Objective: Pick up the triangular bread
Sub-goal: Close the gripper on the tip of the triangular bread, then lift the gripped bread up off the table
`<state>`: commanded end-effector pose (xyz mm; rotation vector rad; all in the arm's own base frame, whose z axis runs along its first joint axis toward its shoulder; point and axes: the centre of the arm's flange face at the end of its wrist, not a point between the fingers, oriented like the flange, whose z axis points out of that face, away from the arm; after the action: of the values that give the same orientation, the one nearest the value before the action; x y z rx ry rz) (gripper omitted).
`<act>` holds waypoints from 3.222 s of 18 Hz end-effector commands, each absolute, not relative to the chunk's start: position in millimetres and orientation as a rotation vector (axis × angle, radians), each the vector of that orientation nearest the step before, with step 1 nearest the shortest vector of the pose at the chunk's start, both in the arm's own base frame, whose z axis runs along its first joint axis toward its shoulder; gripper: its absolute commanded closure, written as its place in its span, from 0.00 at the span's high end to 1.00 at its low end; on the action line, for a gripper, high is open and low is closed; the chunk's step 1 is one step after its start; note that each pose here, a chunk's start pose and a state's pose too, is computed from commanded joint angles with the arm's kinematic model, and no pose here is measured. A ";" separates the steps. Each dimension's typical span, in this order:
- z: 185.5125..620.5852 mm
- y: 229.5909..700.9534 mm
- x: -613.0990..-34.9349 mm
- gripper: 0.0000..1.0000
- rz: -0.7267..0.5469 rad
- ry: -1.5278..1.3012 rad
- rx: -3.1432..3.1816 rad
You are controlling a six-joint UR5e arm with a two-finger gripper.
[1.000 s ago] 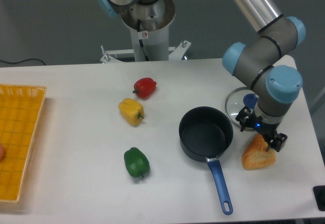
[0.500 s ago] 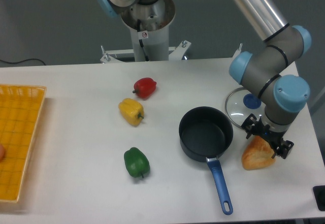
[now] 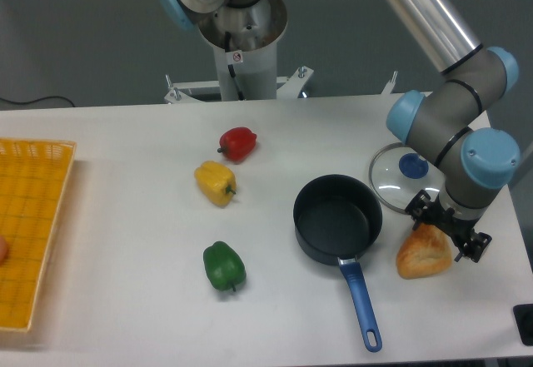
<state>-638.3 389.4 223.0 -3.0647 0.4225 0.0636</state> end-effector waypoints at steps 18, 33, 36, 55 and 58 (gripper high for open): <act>200.4 387.9 -629.7 0.75 0.045 0.483 -3.077; 209.2 385.7 -625.9 0.21 0.055 0.521 -3.100; 215.8 385.4 -625.5 0.18 0.069 0.520 -3.099; 329.4 374.8 -566.9 0.17 -0.035 0.552 -3.107; 336.4 372.7 -564.4 0.18 -0.035 0.587 -3.100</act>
<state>-564.4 372.7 336.4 -3.1002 0.5871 -0.0350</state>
